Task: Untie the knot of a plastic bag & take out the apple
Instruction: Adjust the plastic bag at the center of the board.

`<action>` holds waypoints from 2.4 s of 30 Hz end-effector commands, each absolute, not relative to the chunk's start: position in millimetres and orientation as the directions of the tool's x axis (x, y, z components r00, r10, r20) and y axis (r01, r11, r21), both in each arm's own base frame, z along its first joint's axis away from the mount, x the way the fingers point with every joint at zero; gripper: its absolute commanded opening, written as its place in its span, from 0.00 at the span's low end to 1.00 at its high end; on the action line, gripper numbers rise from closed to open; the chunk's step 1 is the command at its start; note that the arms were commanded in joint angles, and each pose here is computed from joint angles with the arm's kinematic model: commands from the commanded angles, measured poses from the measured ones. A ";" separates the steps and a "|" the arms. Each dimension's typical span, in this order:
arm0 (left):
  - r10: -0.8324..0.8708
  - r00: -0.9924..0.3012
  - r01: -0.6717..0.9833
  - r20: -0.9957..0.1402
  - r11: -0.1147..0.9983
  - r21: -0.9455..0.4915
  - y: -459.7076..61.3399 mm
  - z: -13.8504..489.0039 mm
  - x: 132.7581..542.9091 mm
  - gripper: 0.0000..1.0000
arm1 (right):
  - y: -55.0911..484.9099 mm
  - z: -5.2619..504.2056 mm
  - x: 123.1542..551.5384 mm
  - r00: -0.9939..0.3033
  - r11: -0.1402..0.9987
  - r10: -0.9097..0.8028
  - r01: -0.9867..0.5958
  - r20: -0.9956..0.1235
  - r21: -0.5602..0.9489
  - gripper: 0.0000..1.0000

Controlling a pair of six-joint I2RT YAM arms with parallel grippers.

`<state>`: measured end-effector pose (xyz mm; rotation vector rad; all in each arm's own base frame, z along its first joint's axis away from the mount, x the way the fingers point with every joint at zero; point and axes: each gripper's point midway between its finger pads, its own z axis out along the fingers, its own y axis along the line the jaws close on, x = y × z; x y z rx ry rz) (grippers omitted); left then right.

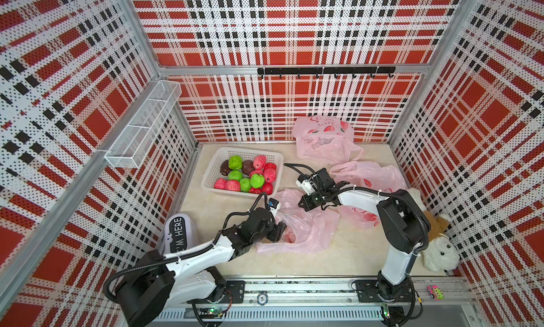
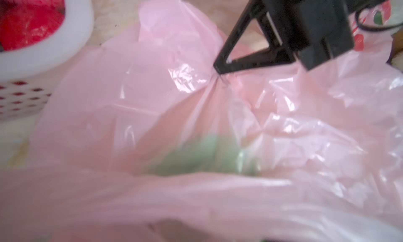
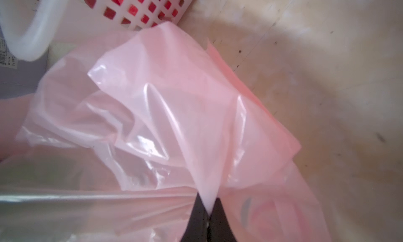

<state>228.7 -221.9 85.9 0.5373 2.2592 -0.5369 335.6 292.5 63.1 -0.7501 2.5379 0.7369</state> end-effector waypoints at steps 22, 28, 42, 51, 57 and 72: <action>0.176 -0.464 0.698 -0.868 0.676 -0.236 -226.7 162.3 201.8 0.60 | 272.4 90.6 376.5 -0.715 0.775 -0.362 -0.587 -0.598 0.233 0.00; 0.133 -0.459 0.683 -0.879 0.685 -0.253 -225.5 178.0 209.7 0.60 | 272.3 84.3 375.5 -0.730 0.782 -0.338 -0.570 -0.594 0.255 0.00; 0.200 -0.764 0.454 -0.614 0.842 -0.290 -220.2 79.9 239.4 0.58 | 259.9 166.3 335.0 -0.676 0.807 -0.258 -0.544 -0.690 0.231 0.67; 0.177 -0.820 0.392 -0.544 0.866 -0.309 -218.2 59.2 244.0 0.65 | 308.2 157.9 276.0 -0.664 0.758 -0.241 -0.584 -0.707 0.291 0.70; 0.147 -0.845 0.349 -0.514 0.879 -0.323 -209.7 51.9 245.3 0.74 | 324.1 104.7 268.0 -0.763 0.753 -0.158 -0.503 -0.626 0.423 0.72; 0.055 -0.812 0.341 -0.581 0.852 -0.397 -194.9 90.6 240.8 0.74 | 329.6 39.3 265.0 -0.844 0.772 -0.191 -0.445 -0.502 0.454 0.60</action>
